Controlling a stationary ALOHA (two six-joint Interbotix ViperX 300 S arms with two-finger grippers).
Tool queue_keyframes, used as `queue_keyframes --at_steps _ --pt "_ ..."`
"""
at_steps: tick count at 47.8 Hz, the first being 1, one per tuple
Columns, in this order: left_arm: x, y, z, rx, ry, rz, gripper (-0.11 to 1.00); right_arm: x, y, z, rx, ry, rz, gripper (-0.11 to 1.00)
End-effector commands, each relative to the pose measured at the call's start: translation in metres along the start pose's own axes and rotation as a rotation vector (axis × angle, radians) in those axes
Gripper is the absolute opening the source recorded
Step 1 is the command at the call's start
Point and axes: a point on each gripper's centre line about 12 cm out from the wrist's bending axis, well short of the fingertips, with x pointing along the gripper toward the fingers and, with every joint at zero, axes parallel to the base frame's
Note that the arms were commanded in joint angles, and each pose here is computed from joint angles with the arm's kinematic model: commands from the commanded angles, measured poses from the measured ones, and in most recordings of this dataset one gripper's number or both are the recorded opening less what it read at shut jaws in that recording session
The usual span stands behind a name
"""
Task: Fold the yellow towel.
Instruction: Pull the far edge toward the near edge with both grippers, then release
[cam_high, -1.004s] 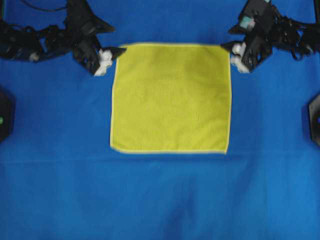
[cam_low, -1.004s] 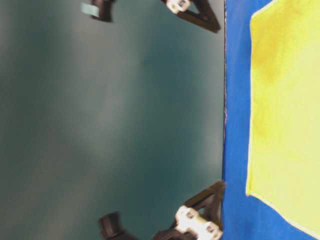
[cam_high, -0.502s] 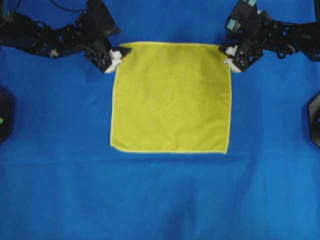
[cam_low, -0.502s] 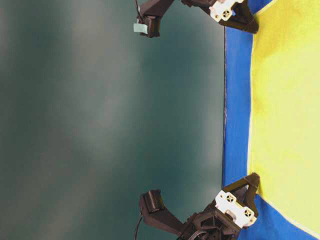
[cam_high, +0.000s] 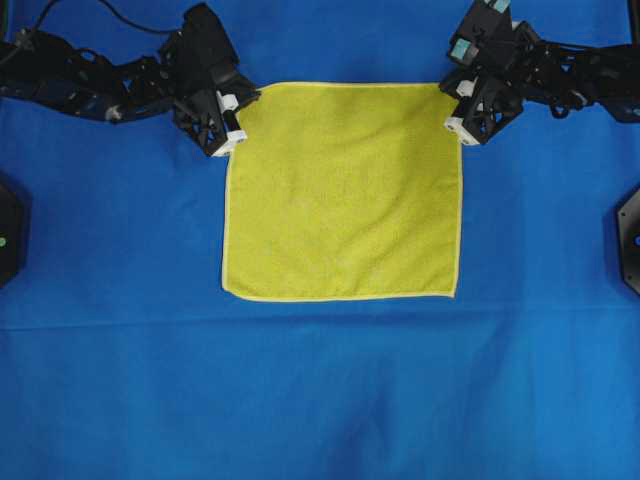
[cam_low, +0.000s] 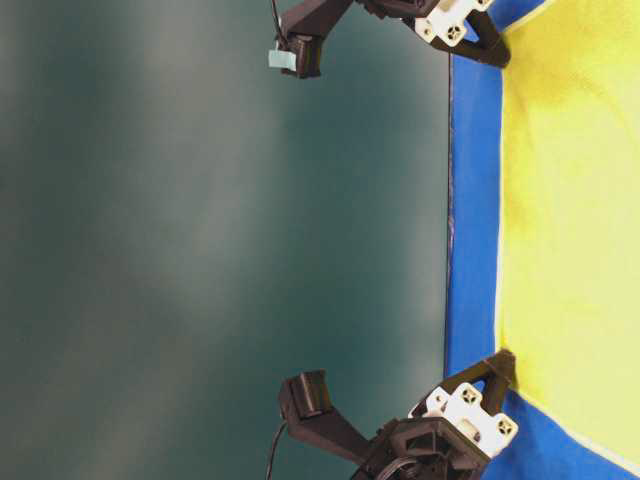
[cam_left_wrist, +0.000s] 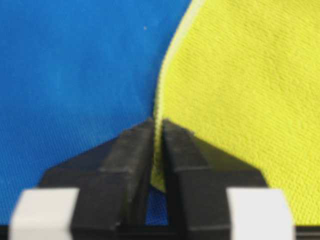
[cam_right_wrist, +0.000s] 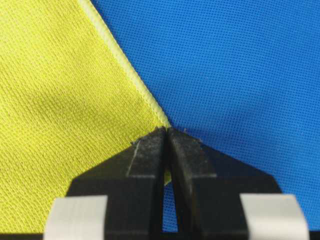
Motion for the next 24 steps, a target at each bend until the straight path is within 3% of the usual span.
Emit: queue_keyframes --at_steps 1,17,24 --pt "-0.002 0.002 0.002 0.011 0.008 0.004 0.01 -0.001 -0.002 0.007 0.0 -0.021 -0.005 0.02" --pt "-0.025 0.005 0.038 0.019 -0.068 0.01 0.01 -0.03 -0.004 0.026 0.007 -0.099 -0.014 0.02" --pt "-0.028 0.005 0.037 0.016 -0.065 0.009 0.01 -0.031 -0.004 0.024 0.007 -0.091 -0.014 0.02"
